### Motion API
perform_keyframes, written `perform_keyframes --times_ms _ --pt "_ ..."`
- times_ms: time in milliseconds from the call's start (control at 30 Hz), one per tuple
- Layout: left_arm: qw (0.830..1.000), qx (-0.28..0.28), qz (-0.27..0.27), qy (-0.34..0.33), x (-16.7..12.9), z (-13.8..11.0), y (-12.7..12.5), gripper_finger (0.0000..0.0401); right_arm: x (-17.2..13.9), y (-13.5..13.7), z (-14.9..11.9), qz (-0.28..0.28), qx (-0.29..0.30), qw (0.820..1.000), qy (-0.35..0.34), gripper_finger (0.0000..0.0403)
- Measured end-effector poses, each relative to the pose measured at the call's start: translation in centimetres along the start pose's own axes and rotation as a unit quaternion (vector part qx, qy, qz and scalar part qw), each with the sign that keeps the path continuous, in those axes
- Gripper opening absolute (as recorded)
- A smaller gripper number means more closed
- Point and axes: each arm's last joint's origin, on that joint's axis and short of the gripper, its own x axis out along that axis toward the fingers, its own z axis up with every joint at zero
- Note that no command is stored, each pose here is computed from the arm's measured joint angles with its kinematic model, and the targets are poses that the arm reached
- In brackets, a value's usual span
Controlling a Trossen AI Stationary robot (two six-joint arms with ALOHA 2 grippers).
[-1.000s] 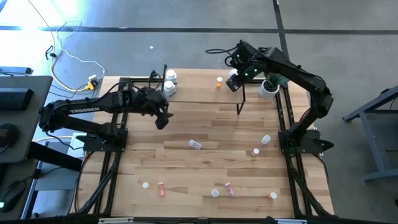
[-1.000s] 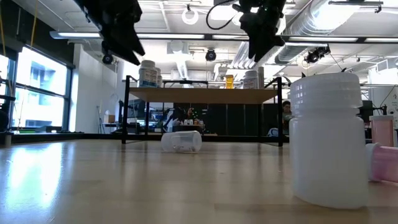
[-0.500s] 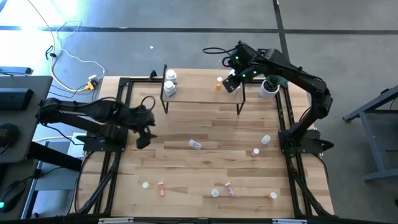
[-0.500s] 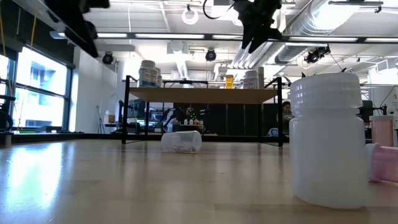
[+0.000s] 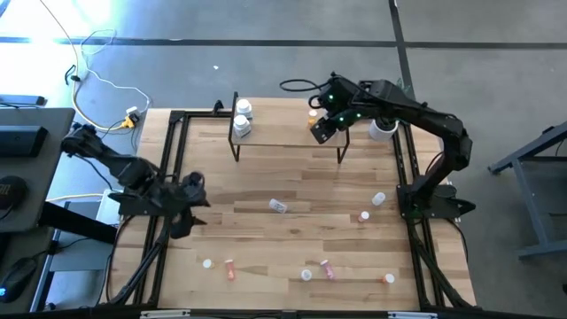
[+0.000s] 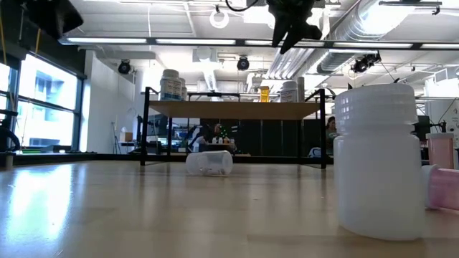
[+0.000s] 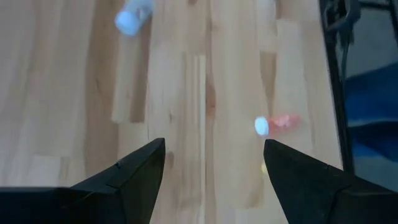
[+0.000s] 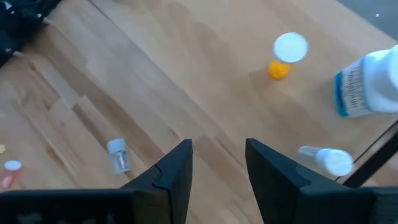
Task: Pick and place medicine bottles onto shelf by color
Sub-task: Put the yellow pill bottle on the shelf
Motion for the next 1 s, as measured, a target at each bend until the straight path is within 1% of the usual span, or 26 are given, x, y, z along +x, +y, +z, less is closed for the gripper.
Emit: perform_keyframes --times_ms 133,233,300,400,500,767,900,1000 --pt "1.000 -0.013 -0.015 0.015 1.4 -1.6 -0.9 0.0262 0.0 0.6 -0.3 0.005 -0.005 1.000 0.002 0.0140" --pt "0.999 -0.028 -0.042 0.005 2.3 -2.3 -1.8 0.0262 0.0 0.8 -0.4 0.007 -0.008 1.000 0.003 0.0140" --pt "0.998 -0.036 -0.046 -0.003 2.8 -2.8 -2.3 0.0262 0.0 0.9 -0.5 0.008 -0.010 1.000 0.004 0.0140" --pt "0.998 -0.049 -0.037 -0.004 3.7 -3.5 -2.8 0.0262 0.0 0.9 -0.5 0.008 -0.010 1.000 0.004 0.0140" --pt "0.998 -0.058 -0.040 0.001 4.4 -3.9 -3.7 0.0262 0.0 0.9 -0.5 0.008 -0.010 1.000 0.004 0.0140" --pt "0.999 -0.034 -0.035 0.021 6.8 -4.8 -6.2 0.0262 -0.1 0.9 -0.5 0.007 -0.010 1.000 0.007 0.0140" --pt "0.998 -0.036 -0.016 0.039 8.1 -5.4 -7.0 0.0262 -0.1 0.9 -0.5 0.007 -0.010 1.000 0.007 0.0140" --pt "0.998 -0.037 -0.014 0.047 8.9 -5.8 -7.7 0.0262 -0.1 0.9 -0.5 0.007 -0.010 1.000 0.007 0.0140"
